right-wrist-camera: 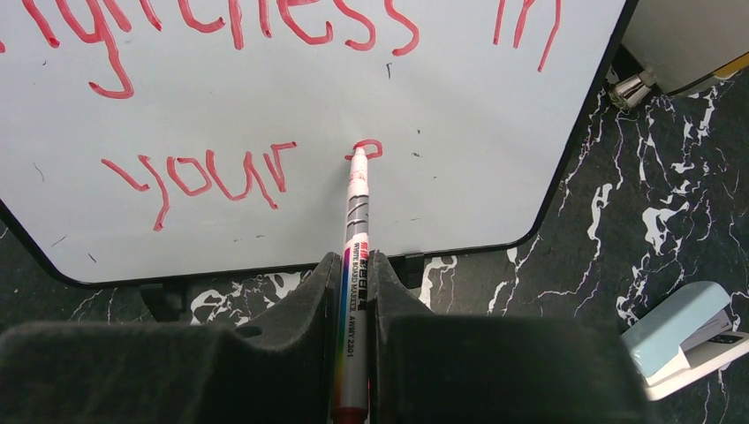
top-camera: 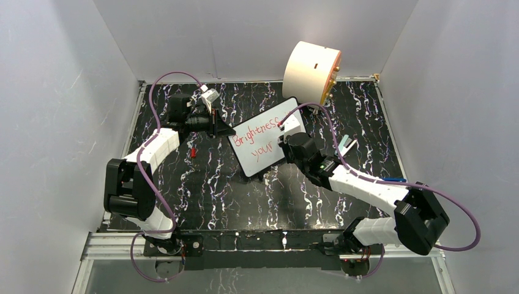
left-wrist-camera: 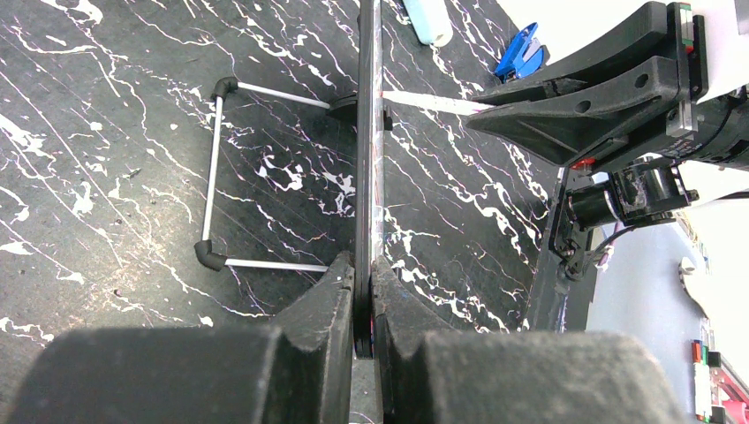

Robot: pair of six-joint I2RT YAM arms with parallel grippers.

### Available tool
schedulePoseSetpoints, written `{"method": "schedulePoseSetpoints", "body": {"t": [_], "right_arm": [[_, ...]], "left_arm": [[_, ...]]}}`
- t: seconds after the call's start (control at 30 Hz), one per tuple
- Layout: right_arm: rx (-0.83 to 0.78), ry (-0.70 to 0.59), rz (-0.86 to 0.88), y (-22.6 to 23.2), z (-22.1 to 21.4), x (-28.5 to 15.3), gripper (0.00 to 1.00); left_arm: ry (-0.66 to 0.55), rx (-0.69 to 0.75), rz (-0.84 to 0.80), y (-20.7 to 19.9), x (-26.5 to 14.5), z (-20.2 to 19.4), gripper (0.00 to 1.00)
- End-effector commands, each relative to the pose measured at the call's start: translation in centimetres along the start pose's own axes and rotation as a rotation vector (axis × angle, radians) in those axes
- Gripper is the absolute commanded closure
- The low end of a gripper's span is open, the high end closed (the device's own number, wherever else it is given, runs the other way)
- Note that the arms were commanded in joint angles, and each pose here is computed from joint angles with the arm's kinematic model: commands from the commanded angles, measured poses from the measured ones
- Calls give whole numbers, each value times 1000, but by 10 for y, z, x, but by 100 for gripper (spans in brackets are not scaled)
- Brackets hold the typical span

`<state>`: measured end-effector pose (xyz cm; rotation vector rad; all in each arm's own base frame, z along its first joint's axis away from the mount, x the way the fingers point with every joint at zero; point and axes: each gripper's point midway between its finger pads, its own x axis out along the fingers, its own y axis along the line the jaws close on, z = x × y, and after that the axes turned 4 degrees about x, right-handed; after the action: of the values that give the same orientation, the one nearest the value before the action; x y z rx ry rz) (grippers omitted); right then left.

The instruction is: Write a sentence on the whiteboard

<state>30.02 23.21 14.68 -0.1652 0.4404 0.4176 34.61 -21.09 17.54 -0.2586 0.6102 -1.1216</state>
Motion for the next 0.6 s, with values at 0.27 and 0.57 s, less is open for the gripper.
{"method": "schedulePoseSetpoints", "body": {"t": [0.27,0.57], "right_arm": [[38,-77,20,7,28,4,100],[34,-37,26,7,15,2,100]], "left_arm": [[108,-66,44,11,10,-39,100],[109,-68,42,10,11,-39,100]]}}
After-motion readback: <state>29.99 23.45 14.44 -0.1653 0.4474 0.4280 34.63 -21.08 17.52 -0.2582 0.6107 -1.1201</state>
